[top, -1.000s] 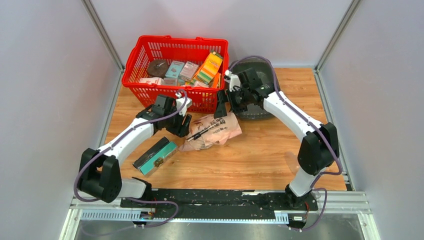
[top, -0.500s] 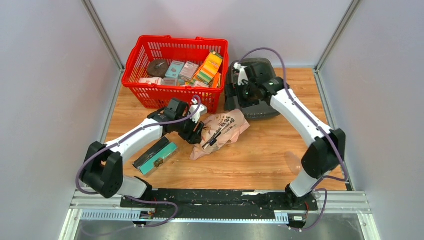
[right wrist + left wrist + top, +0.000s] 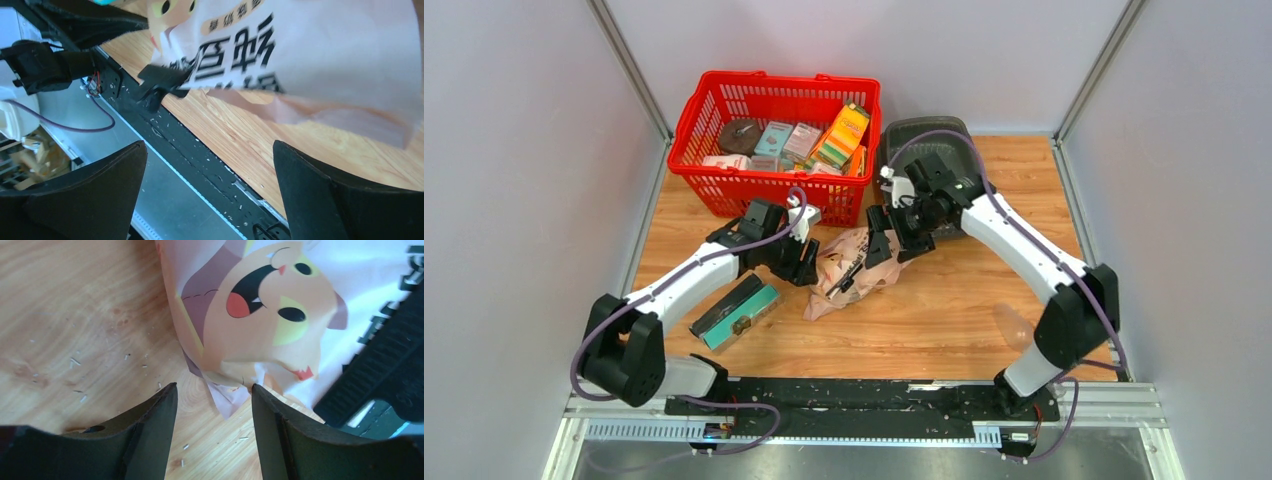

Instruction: Fill the litter box with clean litter

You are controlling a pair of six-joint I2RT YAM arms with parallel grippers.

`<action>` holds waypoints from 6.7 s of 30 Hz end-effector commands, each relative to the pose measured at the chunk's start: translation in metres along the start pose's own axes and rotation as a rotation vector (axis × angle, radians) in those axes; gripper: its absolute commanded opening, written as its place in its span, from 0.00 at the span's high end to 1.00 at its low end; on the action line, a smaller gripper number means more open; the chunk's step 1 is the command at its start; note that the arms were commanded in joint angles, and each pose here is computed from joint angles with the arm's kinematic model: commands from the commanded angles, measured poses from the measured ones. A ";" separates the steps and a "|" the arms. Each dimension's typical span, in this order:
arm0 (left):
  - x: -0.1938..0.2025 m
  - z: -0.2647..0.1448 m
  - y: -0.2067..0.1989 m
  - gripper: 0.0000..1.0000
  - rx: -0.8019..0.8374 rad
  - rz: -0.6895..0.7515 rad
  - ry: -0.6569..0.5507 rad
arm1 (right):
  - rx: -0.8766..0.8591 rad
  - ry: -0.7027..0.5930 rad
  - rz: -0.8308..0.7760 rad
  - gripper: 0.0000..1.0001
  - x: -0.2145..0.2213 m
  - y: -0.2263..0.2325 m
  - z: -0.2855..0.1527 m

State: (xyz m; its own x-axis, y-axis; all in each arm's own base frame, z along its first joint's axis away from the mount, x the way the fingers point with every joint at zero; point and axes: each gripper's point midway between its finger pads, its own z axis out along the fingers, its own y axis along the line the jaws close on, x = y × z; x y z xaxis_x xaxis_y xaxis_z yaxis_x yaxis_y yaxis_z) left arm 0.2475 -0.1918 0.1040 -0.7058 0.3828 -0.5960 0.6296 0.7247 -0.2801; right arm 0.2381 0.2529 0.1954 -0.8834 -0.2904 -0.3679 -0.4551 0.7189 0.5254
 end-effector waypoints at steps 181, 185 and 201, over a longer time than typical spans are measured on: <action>-0.053 -0.033 -0.062 1.00 0.321 0.443 0.057 | -0.103 -0.370 -0.926 1.00 -0.041 0.013 -0.082; -0.054 -0.033 -0.063 1.00 0.322 0.436 0.059 | -0.091 -0.266 -0.881 1.00 -0.011 -0.010 -0.080; -0.053 -0.038 -0.066 1.00 0.347 0.454 0.070 | -0.103 0.183 -0.295 1.00 0.103 -0.100 0.015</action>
State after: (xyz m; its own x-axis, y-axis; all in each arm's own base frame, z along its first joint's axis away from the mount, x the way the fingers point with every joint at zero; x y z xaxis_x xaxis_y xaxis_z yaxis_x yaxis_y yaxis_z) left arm 0.2410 -0.2219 0.1609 -0.3683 0.7007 -0.6111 0.9277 0.3202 -0.1920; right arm 0.1928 0.1615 0.1012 -0.6664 -0.6200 -0.4143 -0.7386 0.4726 0.4807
